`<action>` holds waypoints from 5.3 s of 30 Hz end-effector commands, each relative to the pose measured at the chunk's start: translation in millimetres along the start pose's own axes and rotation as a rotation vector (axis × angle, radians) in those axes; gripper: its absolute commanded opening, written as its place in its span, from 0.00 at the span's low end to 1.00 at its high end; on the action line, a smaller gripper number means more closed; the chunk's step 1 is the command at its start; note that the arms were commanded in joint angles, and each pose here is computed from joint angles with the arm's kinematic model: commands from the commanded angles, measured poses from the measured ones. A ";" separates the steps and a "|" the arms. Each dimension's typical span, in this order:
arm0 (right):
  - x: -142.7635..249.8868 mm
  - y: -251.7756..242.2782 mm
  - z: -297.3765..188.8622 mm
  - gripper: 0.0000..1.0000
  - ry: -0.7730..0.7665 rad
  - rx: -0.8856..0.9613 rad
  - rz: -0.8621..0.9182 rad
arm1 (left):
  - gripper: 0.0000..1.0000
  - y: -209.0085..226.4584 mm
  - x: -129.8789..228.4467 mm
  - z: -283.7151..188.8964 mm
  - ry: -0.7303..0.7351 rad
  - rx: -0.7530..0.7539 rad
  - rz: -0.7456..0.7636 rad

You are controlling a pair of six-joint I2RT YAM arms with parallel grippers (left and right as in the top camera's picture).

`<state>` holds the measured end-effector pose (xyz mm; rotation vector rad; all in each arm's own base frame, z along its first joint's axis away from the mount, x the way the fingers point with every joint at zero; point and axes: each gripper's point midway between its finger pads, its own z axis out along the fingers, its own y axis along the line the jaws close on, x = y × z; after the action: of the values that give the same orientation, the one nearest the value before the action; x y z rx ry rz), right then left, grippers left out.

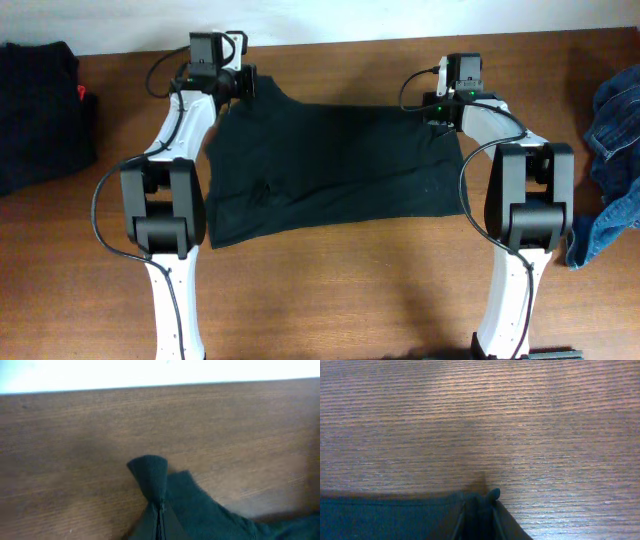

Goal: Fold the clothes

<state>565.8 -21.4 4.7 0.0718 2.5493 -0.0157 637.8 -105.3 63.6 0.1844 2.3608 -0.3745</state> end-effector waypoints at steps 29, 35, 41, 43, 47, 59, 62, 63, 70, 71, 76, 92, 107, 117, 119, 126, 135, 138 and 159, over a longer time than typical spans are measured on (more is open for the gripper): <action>-26.2 -10.0 -48.8 0.04 -0.041 0.029 0.006 | 0.01 -1.1 -2.3 -46.0 0.109 -0.049 -0.023; -30.7 -9.9 -65.3 0.04 -0.044 0.029 0.006 | 0.01 2.3 1.2 -62.7 0.147 -0.094 -0.029; -26.7 -7.8 -78.3 0.04 -0.018 0.017 0.006 | 0.01 -2.5 -7.1 -79.3 0.138 -0.094 -0.027; -23.7 -6.7 -82.6 0.04 -0.002 0.011 0.005 | 0.00 -3.0 -1.2 -82.1 0.164 -0.095 -0.033; -18.5 -6.8 -90.4 0.04 0.023 0.011 0.006 | 0.00 -3.4 11.2 -85.4 0.216 -0.097 -0.045; 16.9 4.0 -102.7 0.04 0.173 -0.052 0.010 | 0.00 1.1 44.5 -107.6 0.368 -0.154 -0.070; 24.3 3.9 -104.0 0.04 0.204 -0.051 0.011 | 0.01 -1.3 50.3 -117.4 0.402 -0.155 -0.077; 26.7 3.9 -104.5 0.04 0.214 -0.051 0.011 | 0.01 -1.9 52.2 -119.9 0.413 -0.155 -0.080; 44.9 3.7 -109.2 0.04 0.290 -0.050 0.013 | 0.01 -4.5 74.3 -132.7 0.511 -0.166 -0.129; 47.1 3.7 -109.8 0.04 0.299 -0.050 0.013 | 0.01 -4.7 76.6 -134.1 0.522 -0.168 -0.139; 53.4 3.6 -111.9 0.04 0.326 -0.049 0.014 | 0.01 -6.9 92.2 -143.8 0.593 -0.182 -0.189; 77.6 3.3 -109.6 0.04 0.397 -0.048 0.016 | 0.01 -14.3 116.1 -156.8 0.705 -0.190 -0.210; 84.3 3.2 -107.6 0.04 0.415 -0.048 0.016 | 0.01 -13.6 156.8 -153.8 0.816 -0.216 -0.269; 91.3 3.2 -106.9 0.48 0.434 -0.048 0.017 | 0.39 -10.1 163.3 -153.3 0.831 -0.233 -0.264; 90.7 3.2 -106.9 0.54 0.432 -0.047 0.016 | 0.44 -9.8 161.8 -153.4 0.827 -0.233 -0.265; 66.9 6.3 -118.8 0.66 0.391 -0.065 0.018 | 0.47 -13.3 134.0 -159.1 0.750 -0.220 -0.257; 48.3 10.7 -131.7 0.72 0.366 -0.090 0.022 | 0.45 -29.3 112.1 -156.3 0.672 -0.198 -0.212; 43.3 11.0 -129.2 0.71 0.344 -0.091 0.021 | 0.40 -36.8 101.9 -143.5 0.616 -0.185 -0.177; 62.0 11.6 -97.0 0.41 0.329 -0.098 0.003 | 0.06 -41.6 147.1 -104.6 0.730 -0.231 -0.114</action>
<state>467.5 -3.2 55.7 0.0381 2.8630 0.1197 455.2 -115.3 49.7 0.0804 3.1053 -0.1299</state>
